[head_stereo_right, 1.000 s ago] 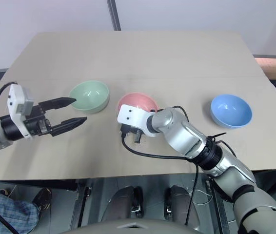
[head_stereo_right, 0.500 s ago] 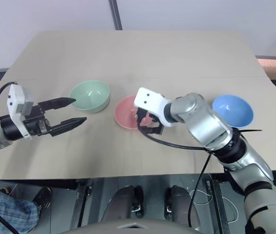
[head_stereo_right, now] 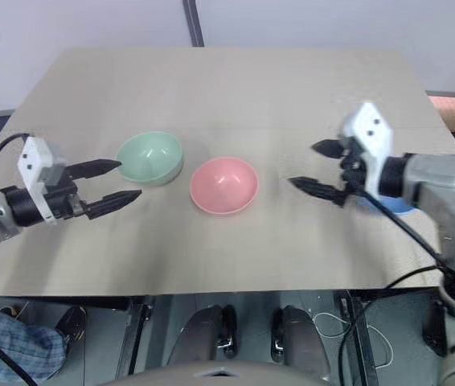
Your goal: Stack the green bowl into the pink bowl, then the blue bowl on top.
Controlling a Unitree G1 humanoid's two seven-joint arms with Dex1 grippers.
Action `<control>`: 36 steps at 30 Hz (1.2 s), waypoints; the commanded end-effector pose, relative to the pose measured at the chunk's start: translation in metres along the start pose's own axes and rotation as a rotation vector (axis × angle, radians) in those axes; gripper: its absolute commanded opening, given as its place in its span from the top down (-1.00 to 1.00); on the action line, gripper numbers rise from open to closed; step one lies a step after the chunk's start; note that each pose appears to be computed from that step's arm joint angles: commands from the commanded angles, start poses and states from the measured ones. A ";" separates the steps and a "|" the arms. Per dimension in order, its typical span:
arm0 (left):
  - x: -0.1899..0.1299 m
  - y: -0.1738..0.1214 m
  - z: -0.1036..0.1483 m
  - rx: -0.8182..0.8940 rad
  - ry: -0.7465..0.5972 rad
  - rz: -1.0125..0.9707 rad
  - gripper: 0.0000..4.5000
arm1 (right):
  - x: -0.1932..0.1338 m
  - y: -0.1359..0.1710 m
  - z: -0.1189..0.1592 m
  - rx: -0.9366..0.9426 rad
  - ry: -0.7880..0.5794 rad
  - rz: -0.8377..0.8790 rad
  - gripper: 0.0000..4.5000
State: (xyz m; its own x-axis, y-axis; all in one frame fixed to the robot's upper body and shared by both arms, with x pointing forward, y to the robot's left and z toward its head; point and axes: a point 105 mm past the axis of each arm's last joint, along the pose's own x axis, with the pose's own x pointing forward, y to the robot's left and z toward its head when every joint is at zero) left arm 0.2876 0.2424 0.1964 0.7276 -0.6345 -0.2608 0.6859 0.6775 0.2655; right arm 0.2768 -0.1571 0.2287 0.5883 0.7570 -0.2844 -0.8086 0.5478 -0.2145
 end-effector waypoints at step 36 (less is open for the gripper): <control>0.085 -0.004 -0.021 0.540 0.246 -0.171 0.10 | -0.039 -0.020 0.000 -0.077 0.017 -0.170 -1.00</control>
State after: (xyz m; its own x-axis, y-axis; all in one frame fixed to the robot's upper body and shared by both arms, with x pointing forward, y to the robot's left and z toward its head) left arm 0.3465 0.1936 0.1382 0.6113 -0.5590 -0.5602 0.7700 0.2567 0.5841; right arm 0.2734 -0.1984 0.2315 0.7044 0.6500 -0.2851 -0.7098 0.6462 -0.2802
